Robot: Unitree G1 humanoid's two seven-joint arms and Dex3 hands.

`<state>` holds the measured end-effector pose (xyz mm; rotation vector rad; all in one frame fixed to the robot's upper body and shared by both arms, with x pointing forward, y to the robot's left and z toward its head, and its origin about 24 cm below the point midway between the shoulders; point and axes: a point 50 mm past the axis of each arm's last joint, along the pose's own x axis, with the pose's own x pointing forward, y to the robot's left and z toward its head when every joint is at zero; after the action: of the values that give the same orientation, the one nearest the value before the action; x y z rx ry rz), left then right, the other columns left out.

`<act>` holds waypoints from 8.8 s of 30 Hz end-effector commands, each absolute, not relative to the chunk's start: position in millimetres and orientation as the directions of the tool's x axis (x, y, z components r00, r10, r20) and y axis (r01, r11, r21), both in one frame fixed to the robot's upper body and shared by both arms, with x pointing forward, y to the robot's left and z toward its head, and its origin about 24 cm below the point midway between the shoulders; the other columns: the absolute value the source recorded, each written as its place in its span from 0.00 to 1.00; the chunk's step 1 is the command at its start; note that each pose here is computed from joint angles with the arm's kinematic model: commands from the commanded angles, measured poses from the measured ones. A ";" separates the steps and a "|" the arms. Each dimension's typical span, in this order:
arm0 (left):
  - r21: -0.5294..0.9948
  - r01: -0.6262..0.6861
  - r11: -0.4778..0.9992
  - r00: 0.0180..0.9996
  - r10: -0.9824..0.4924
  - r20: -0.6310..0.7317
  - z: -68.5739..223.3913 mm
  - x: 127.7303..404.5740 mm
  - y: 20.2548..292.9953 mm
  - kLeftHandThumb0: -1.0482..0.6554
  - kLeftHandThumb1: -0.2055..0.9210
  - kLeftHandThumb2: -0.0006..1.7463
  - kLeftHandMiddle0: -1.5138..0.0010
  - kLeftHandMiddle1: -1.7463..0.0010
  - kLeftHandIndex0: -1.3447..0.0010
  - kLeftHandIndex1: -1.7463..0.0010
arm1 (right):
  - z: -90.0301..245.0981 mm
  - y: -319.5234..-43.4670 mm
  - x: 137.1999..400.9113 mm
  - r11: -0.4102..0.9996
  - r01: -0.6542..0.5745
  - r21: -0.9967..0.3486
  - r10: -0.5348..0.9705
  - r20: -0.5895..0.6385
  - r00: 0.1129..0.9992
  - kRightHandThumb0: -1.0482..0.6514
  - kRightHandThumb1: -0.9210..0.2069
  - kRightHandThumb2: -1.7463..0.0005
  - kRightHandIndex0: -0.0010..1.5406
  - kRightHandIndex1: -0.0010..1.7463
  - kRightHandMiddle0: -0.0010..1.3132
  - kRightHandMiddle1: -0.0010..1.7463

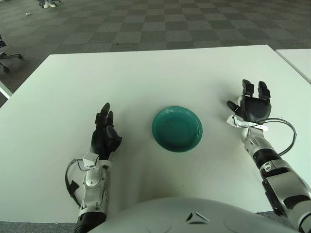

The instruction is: Put the charger into the plate.

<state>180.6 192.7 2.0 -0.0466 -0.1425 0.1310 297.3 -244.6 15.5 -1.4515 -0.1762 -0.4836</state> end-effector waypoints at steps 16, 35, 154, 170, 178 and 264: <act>-0.029 -0.115 0.993 0.988 0.118 0.104 -6.1 179.8 193.5 0.05 1.00 0.58 0.91 1.00 1.00 0.75 | 21.5 -260.3 306.5 0.086 0.284 -0.955 -0.268 0.253 0.930 0.00 0.00 0.45 0.14 0.00 0.00 0.27; -0.023 -0.111 0.994 0.990 0.112 0.088 -10.9 181.4 199.0 0.06 1.00 0.56 0.91 1.00 1.00 0.73 | 39.0 -297.9 321.0 0.172 -0.207 -0.963 -0.114 -0.229 0.967 0.00 0.00 0.66 0.07 0.01 0.00 0.12; -0.223 -0.177 0.959 0.979 0.195 0.059 -31.1 196.1 178.0 0.06 1.00 0.56 0.80 1.00 1.00 0.53 | 94.3 -159.0 342.3 0.345 0.394 -0.852 0.316 0.501 0.806 0.37 0.37 0.38 0.64 1.00 0.36 1.00; -0.177 -0.150 0.973 0.984 0.164 0.064 -32.7 193.0 168.5 0.06 1.00 0.56 0.82 1.00 1.00 0.54 | 99.8 -98.5 300.2 0.426 0.222 -0.877 0.569 0.450 0.688 0.36 0.41 0.35 0.64 1.00 0.38 1.00; -0.188 -0.149 0.971 0.984 0.164 0.067 -30.7 193.5 159.9 0.08 1.00 0.55 0.79 0.99 1.00 0.43 | 72.9 -80.7 279.5 0.393 0.085 -0.916 0.676 0.350 0.649 0.36 0.44 0.32 0.68 1.00 0.40 1.00; -0.315 -0.126 0.941 0.987 0.151 0.058 -21.0 179.7 128.4 0.11 1.00 0.52 0.80 1.00 0.99 0.39 | 104.2 -132.4 276.6 0.527 0.141 -0.838 0.559 0.467 0.685 0.04 0.00 0.47 0.03 0.01 0.00 0.10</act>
<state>206.2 142.0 9.3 -0.2249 -0.2368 0.0672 252.6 -112.9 96.0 -1.2233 -0.8833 0.4332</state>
